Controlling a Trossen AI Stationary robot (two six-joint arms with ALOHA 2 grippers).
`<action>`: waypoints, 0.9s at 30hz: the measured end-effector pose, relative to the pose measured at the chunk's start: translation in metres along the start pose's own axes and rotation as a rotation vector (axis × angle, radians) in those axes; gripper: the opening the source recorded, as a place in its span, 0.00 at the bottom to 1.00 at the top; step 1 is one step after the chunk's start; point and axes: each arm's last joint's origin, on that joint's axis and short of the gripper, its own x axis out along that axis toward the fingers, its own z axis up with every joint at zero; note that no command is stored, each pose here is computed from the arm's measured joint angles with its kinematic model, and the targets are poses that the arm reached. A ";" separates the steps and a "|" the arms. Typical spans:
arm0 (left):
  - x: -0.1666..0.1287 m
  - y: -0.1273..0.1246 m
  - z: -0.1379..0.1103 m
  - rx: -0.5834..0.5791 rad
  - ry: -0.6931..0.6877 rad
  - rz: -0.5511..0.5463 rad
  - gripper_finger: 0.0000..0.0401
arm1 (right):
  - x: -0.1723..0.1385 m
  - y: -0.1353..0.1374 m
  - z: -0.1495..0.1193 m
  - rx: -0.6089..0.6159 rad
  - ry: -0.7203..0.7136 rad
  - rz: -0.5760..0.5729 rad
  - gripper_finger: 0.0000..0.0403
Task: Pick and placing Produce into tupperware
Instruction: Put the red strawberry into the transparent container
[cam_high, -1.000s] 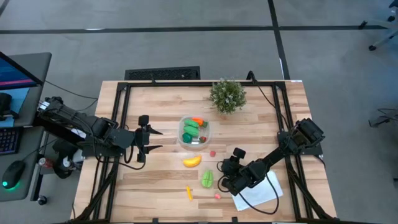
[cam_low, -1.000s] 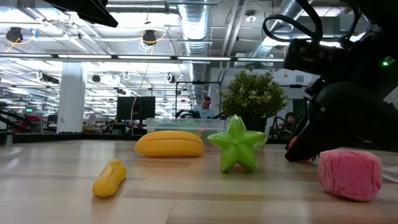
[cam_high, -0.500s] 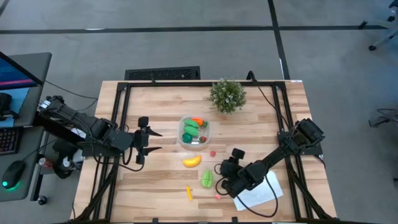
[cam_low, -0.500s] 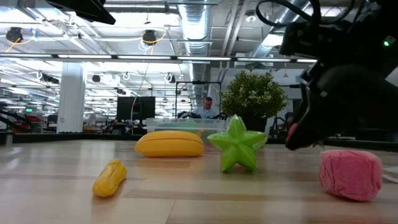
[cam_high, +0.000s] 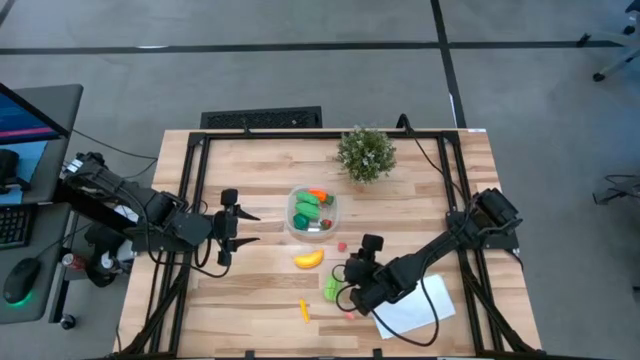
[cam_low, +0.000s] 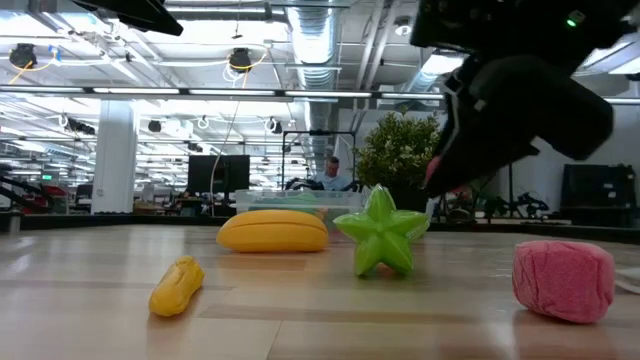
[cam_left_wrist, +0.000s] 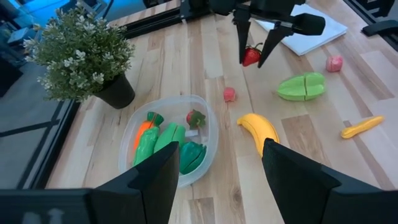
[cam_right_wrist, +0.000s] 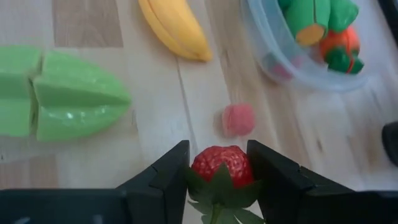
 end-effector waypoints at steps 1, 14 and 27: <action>0.000 0.000 0.000 0.000 0.000 0.000 0.55 | 0.000 -0.001 0.003 -0.008 -0.003 0.000 0.38; 0.000 0.000 0.000 0.000 0.000 0.001 0.55 | 0.002 -0.018 0.033 -0.118 -0.023 -0.012 0.36; 0.000 0.000 0.000 0.008 0.001 0.001 0.55 | 0.017 -0.059 0.065 -0.245 0.010 -0.076 0.34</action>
